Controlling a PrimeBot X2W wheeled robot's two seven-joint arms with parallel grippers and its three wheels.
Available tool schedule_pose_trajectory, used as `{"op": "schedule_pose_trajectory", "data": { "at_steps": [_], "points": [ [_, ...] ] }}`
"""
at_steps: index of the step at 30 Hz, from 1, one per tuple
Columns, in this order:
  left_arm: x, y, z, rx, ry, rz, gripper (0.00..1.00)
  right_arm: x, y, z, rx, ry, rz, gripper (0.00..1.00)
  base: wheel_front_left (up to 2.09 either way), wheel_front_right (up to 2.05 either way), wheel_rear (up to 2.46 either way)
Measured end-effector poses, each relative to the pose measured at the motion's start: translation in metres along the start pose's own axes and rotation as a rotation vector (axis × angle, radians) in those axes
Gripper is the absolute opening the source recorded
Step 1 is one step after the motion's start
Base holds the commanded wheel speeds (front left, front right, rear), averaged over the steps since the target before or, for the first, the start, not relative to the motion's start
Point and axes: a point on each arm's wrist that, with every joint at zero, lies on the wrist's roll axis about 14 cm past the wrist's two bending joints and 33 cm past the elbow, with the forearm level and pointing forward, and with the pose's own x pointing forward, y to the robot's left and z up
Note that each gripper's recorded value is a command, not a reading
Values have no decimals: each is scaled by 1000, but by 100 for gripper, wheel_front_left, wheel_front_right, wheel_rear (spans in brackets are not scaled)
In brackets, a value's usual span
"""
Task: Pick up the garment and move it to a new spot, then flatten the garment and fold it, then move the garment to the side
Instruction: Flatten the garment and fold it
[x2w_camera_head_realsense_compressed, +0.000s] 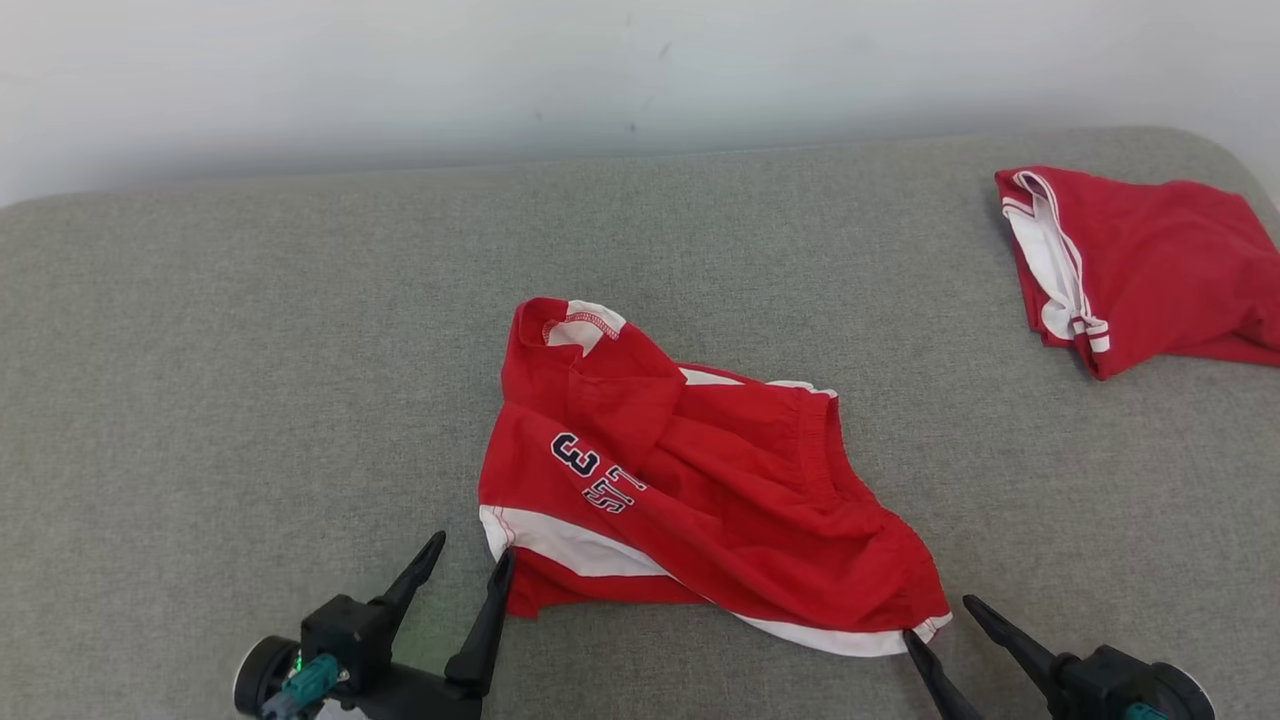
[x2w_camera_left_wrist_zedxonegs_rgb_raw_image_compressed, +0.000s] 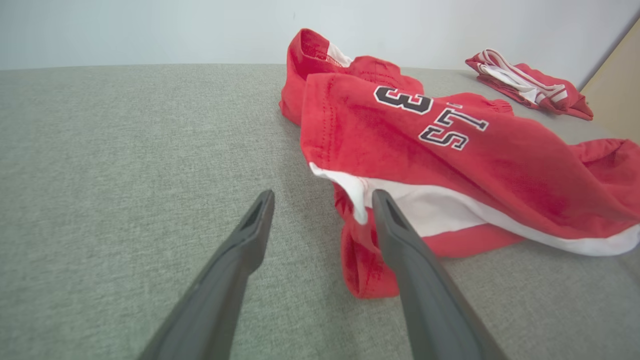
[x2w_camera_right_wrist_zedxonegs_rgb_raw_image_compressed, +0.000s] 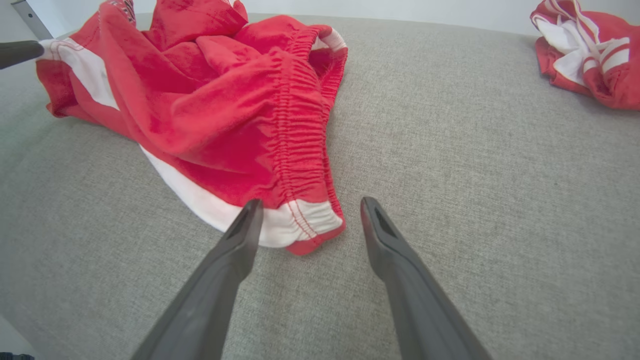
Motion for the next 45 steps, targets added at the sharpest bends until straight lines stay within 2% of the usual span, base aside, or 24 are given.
{"op": "schedule_pose_trajectory", "data": {
  "at_steps": [11,12,13,14,15,25,31,40,45],
  "points": [
    [16,-7,-4,4,37,-61,100,11,0,-3,-81,49,79,100,0,0,0],
    [17,-8,-6,-5,45,-66,72,12,-1,-3,-88,55,84,100,0,0,0],
    [18,-9,-9,-16,54,-67,44,12,-2,-7,-90,70,88,85,0,0,0],
    [18,-9,-11,-23,62,-69,0,11,-1,-12,-89,91,96,13,0,0,0],
    [19,-9,-13,-25,69,-71,0,11,1,-16,-92,105,109,0,0,0,0],
    [12,-11,2,-56,21,-66,0,13,17,5,-105,52,180,0,0,0,0],
    [-9,-2,9,-83,-24,-23,0,8,32,26,-38,-27,200,0,0,0,0],
    [-20,5,54,-37,-165,2,0,5,52,56,-8,-123,247,0,0,0,0],
    [-14,11,84,28,-216,-17,0,14,46,87,15,-206,240,0,0,0,0]
  ]
}}
